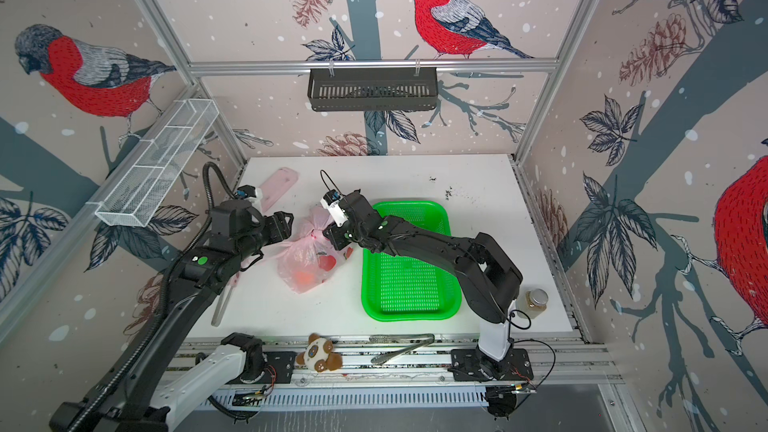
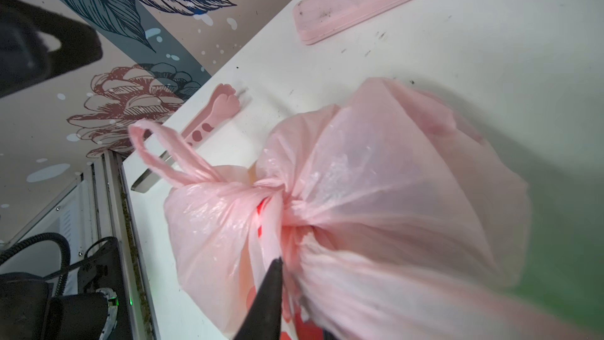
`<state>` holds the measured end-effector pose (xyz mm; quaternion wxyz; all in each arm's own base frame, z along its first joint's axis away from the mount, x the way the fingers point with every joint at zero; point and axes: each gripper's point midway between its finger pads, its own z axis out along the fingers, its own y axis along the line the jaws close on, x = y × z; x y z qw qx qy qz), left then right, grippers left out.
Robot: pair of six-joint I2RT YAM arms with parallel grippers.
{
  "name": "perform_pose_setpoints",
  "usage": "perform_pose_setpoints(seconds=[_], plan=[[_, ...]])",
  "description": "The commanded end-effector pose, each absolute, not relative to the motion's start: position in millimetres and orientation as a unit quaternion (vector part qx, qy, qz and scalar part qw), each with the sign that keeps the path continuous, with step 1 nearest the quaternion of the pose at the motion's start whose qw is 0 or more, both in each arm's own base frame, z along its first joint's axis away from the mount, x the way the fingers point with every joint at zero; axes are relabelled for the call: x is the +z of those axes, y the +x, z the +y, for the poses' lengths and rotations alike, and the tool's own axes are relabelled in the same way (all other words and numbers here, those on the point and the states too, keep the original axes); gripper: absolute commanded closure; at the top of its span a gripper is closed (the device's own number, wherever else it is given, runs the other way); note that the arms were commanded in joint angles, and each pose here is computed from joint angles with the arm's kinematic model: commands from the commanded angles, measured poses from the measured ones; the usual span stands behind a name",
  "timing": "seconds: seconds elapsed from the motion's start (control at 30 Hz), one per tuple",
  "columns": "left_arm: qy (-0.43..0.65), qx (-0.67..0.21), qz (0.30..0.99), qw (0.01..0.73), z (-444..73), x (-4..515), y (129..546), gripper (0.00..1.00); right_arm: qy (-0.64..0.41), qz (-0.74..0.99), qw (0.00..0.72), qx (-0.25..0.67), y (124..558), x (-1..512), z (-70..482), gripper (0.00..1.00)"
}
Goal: Untie the knot of the plastic bag and take out the fruit
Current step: 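Drag the pink bag with the right gripper toward the left gripper, then grasp the pink bag body with the left gripper while the right gripper holds the knot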
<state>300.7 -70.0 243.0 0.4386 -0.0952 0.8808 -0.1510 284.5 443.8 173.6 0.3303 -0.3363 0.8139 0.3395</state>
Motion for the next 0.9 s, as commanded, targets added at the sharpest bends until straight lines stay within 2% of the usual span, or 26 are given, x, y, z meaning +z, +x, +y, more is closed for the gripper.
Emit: perform_pose_setpoints(seconds=[0.0, 0.13, 0.4, 0.57, 0.87], plan=[[-0.081, -0.171, 0.879, 0.438, -79, 246, 307, 0.32, -0.323, 0.813, 0.367, 0.316, 288, 185, 431, 0.66], [-0.065, -0.175, 0.887, 0.423, -87, 240, 316, 0.32, -0.313, 0.822, 0.381, 0.284, 279, 190, 418, 0.55], [-0.031, -0.176, 0.907, 0.381, -100, 227, 341, 0.29, -0.257, 0.833, 0.413, 0.263, 239, 206, 411, 0.45], [-0.016, -0.185, 0.915, 0.357, -112, 217, 363, 0.28, -0.231, 0.832, 0.415, 0.285, 211, 207, 428, 0.42], [0.017, -0.228, 0.931, 0.285, -141, 178, 389, 0.29, -0.235, 0.843, 0.375, 0.306, 210, 179, 472, 0.4]])
